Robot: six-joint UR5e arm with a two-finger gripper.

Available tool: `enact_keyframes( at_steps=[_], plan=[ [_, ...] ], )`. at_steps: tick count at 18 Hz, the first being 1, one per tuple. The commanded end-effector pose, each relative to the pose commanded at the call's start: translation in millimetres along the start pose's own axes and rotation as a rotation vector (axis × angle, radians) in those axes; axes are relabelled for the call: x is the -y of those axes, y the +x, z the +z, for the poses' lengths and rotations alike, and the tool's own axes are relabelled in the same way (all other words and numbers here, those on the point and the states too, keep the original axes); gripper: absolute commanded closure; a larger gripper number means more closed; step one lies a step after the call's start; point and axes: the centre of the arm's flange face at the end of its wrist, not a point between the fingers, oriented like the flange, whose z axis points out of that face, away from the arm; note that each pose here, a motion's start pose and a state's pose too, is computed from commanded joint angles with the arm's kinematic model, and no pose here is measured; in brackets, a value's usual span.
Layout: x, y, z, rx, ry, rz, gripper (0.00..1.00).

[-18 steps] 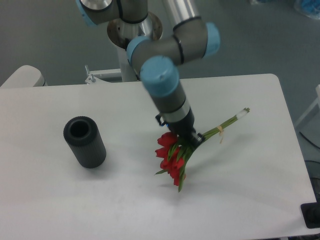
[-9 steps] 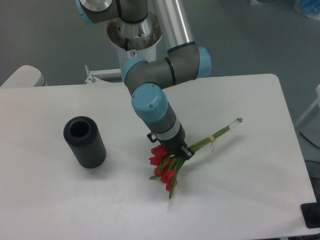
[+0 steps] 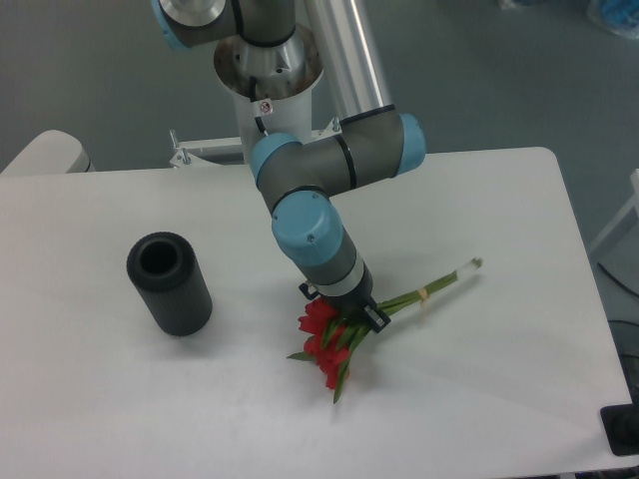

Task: Place the flowers on the table
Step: 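Lay the bouquet flat on the table and open the gripper, then lift the open gripper up and away from the tulips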

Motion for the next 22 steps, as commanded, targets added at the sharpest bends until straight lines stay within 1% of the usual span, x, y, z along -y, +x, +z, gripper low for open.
enact_keyframes(
  at_steps=[2,4,7,8,10,12,13,15,17,19,22],
  plan=[
    [-2,-7,-10,0.021,0.01,-0.009,0.04],
    [-3,-21,-31,0.059,0.04,-0.021,0.01],
    [-12,-38,-66,0.106,0.069,-0.042,0.01],
    [-19,-42,-74,0.103,0.085,-0.052,0.01],
    [-43,-56,-93,0.082,0.127,-0.083,0.01],
    [-63,-68,-109,0.04,0.158,-0.096,0.02],
    [-76,-74,-118,0.023,0.17,-0.085,0.02],
    [-107,-85,-129,-0.003,0.194,-0.033,0.02],
    [-144,-96,-133,-0.015,0.246,-0.009,0.02],
    [-181,-102,-127,-0.037,0.304,0.003,0.02],
    [-226,-104,-118,-0.049,0.345,0.058,0.02]
  ],
)
